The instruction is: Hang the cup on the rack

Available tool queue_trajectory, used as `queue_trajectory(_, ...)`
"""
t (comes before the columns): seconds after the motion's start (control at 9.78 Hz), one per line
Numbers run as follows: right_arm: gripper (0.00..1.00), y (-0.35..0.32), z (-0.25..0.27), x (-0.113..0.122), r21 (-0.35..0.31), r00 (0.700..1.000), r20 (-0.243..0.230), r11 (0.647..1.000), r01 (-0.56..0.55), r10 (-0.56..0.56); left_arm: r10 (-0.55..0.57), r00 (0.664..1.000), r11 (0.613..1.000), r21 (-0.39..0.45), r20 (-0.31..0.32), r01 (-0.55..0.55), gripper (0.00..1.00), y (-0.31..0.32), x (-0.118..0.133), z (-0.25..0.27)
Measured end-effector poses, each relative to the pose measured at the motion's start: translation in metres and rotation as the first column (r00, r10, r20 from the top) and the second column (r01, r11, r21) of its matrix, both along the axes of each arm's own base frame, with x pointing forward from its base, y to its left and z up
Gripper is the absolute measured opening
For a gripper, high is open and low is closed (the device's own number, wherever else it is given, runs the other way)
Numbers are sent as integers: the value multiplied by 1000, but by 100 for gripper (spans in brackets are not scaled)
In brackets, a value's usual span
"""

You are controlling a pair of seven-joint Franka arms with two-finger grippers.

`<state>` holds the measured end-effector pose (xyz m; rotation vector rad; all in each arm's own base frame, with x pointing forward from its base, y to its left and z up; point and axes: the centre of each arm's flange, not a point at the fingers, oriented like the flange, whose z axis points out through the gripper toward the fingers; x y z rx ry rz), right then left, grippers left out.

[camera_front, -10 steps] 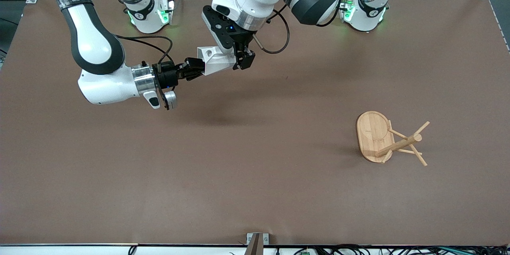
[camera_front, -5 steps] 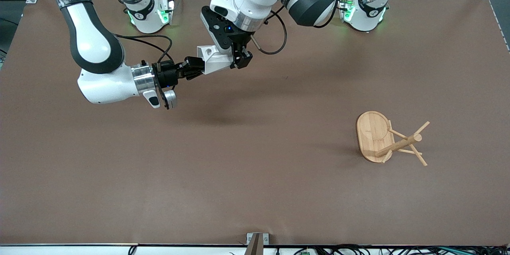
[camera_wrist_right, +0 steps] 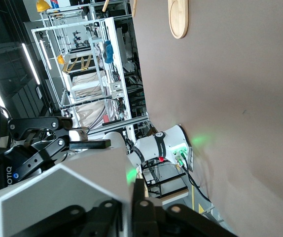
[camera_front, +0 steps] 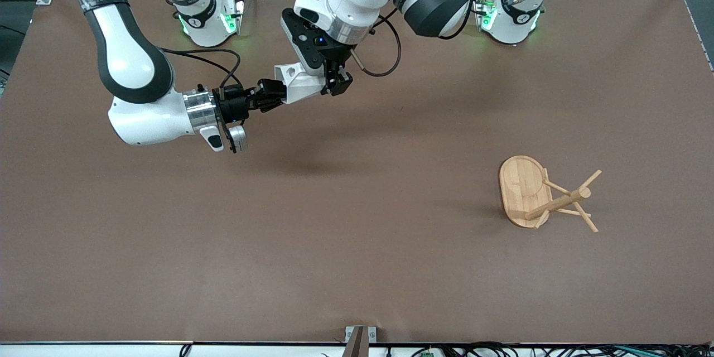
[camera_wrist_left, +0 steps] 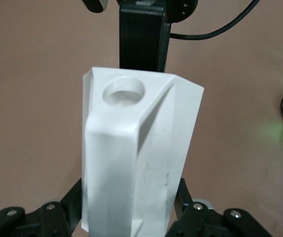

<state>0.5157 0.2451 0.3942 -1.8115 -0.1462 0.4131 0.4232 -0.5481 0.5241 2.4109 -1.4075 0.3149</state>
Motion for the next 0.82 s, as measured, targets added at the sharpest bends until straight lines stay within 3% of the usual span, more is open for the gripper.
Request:
queue_trajectory(0.2, 49, -6, 2, 2, -28, 1000, 22, 1000, -2, 2, -15, 1000, 1000, 1, 5, 15, 74, 0, 0, -1)
queue_trajectory(0.51, 94, -61, 14, 23, -250, 997, 74, 968, 0, 19, -26, 1000, 1000, 2, 10, 26, 74, 0, 1, -1)
queue_trajectory(0.61, 100, -86, 20, 33, -329, 997, 73, 944, 25, -1, -26, 1000, 1000, 2, 10, 26, 74, 0, 1, -1)
queue_trajectory(0.72, 100, -108, 26, 41, -405, 997, 66, 913, 50, -26, -26, 1000, 1000, 2, 11, 26, 74, 1, 1, -1)
queue_trajectory(0.82, 100, -132, 34, 49, -504, 997, 67, 860, 77, -50, -26, 1000, 1000, 2, 12, 26, 74, 1, 2, -1)
